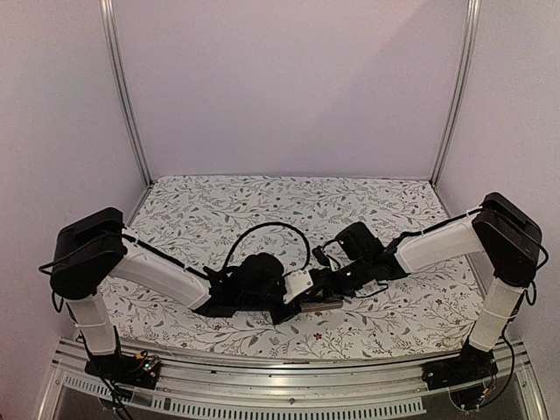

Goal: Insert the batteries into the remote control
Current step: Adjust the battery in the battery compartment.

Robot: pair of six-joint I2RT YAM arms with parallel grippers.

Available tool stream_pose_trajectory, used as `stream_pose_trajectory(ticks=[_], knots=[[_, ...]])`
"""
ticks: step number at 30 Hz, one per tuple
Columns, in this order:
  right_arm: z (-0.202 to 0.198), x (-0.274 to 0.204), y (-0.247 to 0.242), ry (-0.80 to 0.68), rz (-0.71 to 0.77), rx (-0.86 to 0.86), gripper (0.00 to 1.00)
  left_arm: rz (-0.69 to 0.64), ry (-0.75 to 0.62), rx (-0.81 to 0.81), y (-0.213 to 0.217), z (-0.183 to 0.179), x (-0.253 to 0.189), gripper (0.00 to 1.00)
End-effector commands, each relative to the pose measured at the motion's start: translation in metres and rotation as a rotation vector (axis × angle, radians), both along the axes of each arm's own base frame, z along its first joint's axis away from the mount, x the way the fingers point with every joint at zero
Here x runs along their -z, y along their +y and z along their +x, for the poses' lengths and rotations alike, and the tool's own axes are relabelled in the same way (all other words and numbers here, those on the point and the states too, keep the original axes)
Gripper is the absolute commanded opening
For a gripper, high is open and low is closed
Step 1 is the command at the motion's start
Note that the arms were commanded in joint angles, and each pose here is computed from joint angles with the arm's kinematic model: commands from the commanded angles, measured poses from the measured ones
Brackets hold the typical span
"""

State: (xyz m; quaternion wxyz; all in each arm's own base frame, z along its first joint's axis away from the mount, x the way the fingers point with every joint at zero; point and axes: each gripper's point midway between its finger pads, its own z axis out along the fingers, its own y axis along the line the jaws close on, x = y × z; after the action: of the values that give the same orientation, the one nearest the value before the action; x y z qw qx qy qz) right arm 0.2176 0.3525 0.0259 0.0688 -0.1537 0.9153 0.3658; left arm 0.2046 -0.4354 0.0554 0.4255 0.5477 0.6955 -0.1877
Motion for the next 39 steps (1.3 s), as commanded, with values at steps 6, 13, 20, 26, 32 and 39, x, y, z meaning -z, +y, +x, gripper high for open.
stream_pose_trajectory(ticks=[6,13,20,26,32,39], knots=[[-0.033,0.065,-0.060,0.130,-0.301,0.053,0.00,0.214,0.069,-0.037,0.019,0.003,0.069,0.00],[-0.032,0.061,-0.061,0.123,-0.301,0.066,0.00,0.261,0.152,-0.004,0.035,-0.019,0.068,0.00],[-0.030,0.057,-0.059,0.115,-0.291,0.067,0.00,0.388,0.160,-0.025,0.066,-0.024,0.096,0.00],[-0.030,0.053,-0.060,0.112,-0.288,0.068,0.00,0.471,0.173,-0.086,0.080,-0.014,0.115,0.00],[-0.031,0.052,-0.060,0.115,-0.285,0.068,0.00,0.508,0.228,-0.089,0.093,-0.026,0.119,0.00],[-0.026,0.044,-0.061,0.111,-0.263,0.081,0.00,0.516,0.257,-0.135,0.096,-0.025,0.119,0.00]])
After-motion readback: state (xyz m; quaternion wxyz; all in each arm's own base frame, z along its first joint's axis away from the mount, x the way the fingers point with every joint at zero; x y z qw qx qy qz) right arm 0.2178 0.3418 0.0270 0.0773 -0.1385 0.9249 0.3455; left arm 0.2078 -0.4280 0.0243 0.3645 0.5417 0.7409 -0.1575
